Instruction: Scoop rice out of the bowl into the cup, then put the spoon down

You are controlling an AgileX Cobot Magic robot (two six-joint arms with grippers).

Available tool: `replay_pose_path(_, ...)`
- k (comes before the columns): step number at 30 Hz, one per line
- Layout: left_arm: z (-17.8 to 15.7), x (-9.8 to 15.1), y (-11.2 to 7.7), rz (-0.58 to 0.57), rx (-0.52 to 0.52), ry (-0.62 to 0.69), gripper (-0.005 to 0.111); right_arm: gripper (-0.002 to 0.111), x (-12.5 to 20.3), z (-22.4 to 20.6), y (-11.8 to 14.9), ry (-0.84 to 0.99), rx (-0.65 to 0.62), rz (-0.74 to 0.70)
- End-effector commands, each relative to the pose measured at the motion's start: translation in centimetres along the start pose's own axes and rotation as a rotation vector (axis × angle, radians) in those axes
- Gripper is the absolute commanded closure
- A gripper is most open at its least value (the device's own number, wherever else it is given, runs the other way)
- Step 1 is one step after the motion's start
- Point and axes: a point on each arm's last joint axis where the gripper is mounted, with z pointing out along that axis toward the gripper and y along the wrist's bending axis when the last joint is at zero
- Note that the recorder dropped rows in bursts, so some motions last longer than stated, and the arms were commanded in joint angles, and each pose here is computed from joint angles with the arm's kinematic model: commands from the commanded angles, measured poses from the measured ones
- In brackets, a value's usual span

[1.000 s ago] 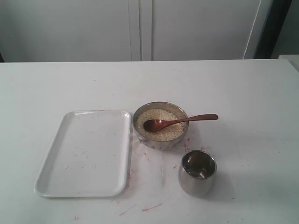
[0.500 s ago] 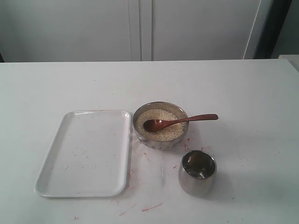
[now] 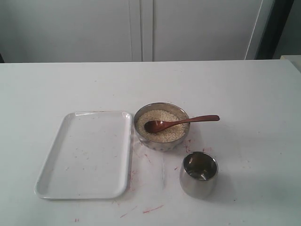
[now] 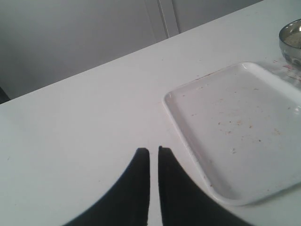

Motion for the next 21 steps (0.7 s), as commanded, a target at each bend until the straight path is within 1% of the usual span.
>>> replay_pose_path(1, 0.0, -0.2, 0.0, -0.003, 0.001, -0.011, 0.092, 0.108, -0.8, -0.1, 0.6, -0.092, -0.075, 0.179)
replay_pose_path(6, 0.0, -0.2, 0.0, -0.003, 0.001, -0.011, 0.092, 0.108, -1.9, -0.4, 1.4, -0.198, -0.194, 0.295)
replay_pose_path(11, 0.0, -0.2, 0.0, -0.003, 0.001, -0.011, 0.092, 0.108, -3.2, -1.3, 3.0, -0.331, -0.398, 0.26)
replay_pose_path(14, 0.0, -0.2, 0.0, -0.003, 0.001, -0.011, 0.092, 0.108, -4.4, -1.4, 4.1, -0.384, -0.499, 0.267)
replay_pose_path(17, 0.0, -0.2, 0.0, -0.003, 0.001, -0.011, 0.092, 0.108, -5.7, -1.2, 5.0, -0.394, -0.56, 0.318)
replay_pose_path(21, 0.0, -0.2, 0.0, -0.003, 0.001, -0.011, 0.092, 0.108, -6.8, -1.1, 5.8, -0.409, -0.612, 0.326)
